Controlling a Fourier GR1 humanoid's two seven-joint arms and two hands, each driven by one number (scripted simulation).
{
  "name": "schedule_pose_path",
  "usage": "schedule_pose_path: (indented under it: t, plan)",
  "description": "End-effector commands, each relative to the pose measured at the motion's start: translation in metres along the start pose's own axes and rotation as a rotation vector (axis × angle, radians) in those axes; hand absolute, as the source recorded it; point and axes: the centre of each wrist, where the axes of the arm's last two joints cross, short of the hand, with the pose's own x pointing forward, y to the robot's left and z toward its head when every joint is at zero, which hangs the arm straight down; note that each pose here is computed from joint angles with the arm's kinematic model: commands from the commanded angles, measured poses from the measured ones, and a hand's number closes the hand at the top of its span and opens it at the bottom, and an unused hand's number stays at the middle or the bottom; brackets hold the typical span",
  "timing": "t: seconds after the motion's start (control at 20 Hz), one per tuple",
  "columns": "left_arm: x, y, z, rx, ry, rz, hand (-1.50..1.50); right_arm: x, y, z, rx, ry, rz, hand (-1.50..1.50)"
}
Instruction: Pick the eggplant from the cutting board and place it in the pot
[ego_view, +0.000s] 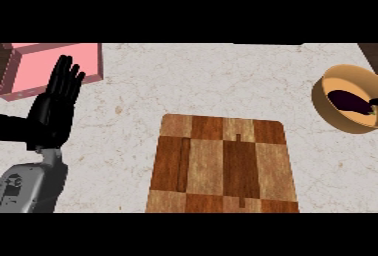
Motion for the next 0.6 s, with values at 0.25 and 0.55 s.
schedule_pose_path:
  t: [0.25, 0.55]
  plan:
    - [0.001, -0.011, -0.007, 0.006, 0.012, -0.006, 0.00, 0.001, -0.017, -0.007, -0.123, 0.011, -0.364, -1.50]
    - [0.012, 0.005, -0.005, 0.015, 0.008, -0.013, 0.00, -0.012, -0.054, 0.007, -0.239, 0.045, -0.527, -1.50]
